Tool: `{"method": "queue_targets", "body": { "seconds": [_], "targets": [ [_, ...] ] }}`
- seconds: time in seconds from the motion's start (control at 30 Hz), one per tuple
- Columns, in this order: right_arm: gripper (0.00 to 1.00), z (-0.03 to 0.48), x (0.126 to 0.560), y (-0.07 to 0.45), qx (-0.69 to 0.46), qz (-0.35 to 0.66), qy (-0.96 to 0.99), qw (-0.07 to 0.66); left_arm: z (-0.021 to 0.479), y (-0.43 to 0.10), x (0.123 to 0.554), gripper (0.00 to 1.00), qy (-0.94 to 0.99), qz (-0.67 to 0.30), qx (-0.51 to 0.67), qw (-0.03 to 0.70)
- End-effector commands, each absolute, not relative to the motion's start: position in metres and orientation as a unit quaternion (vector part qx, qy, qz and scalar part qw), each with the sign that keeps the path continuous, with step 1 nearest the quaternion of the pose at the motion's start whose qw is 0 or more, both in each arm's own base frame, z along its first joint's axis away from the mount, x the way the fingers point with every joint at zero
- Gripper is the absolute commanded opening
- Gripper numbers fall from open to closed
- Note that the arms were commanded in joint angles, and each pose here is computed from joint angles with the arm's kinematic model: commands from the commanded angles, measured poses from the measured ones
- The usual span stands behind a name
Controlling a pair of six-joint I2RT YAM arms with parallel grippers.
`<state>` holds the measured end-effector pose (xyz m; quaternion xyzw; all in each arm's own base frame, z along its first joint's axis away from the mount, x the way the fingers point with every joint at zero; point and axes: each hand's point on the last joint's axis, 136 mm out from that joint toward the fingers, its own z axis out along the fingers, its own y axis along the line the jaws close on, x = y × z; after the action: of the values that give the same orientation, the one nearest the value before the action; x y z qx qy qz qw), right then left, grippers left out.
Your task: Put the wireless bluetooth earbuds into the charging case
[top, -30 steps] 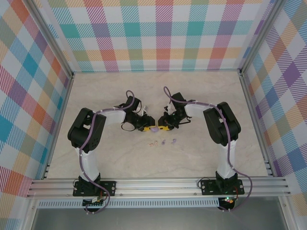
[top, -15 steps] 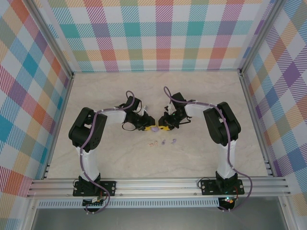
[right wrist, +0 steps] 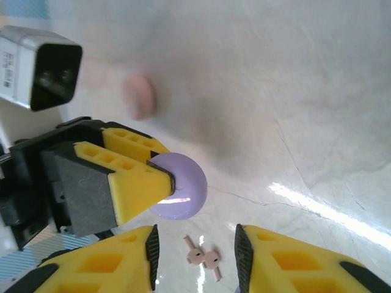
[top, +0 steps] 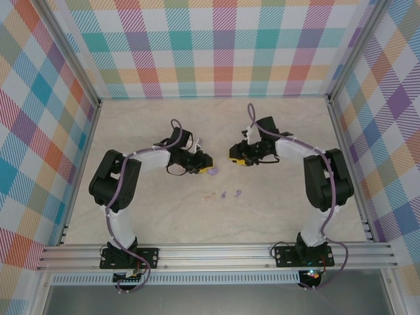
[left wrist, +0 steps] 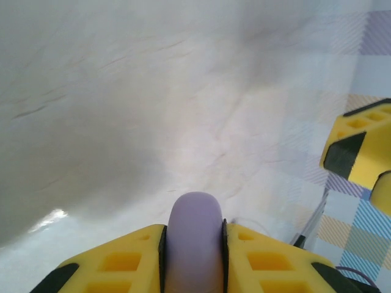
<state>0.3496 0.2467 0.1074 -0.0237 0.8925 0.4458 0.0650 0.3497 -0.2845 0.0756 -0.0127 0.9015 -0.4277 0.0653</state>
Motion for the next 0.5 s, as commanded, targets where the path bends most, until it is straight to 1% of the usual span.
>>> {"method": "queue_targets", "body": {
  "seconds": [0.0, 0.17, 0.23, 0.33, 0.47],
  "targets": [
    [0.45, 0.156, 0.345, 0.244, -0.103, 0.503, 0.850, 0.119, 0.164, -0.296, 0.373, 0.26, 0.858, -0.484, 0.055, 0.165],
    [0.58, 0.219, 0.333, 0.246, -0.188, 0.549, 0.797, 0.169, 0.234, -0.307, 0.375, 0.25, 0.810, -0.530, 0.116, 0.223],
    [0.61, 0.240, 0.326, 0.249, -0.214, 0.568, 0.774, 0.180, 0.256, -0.308, 0.373, 0.25, 0.795, -0.540, 0.136, 0.242],
    [0.63, 0.263, 0.319, 0.252, -0.239, 0.582, 0.753, 0.191, 0.284, -0.309, 0.367, 0.25, 0.772, -0.553, 0.162, 0.267],
    [0.63, 0.284, 0.310, 0.258, -0.270, 0.598, 0.728, 0.197, 0.307, -0.312, 0.356, 0.25, 0.749, -0.569, 0.189, 0.282]
  ]
}}
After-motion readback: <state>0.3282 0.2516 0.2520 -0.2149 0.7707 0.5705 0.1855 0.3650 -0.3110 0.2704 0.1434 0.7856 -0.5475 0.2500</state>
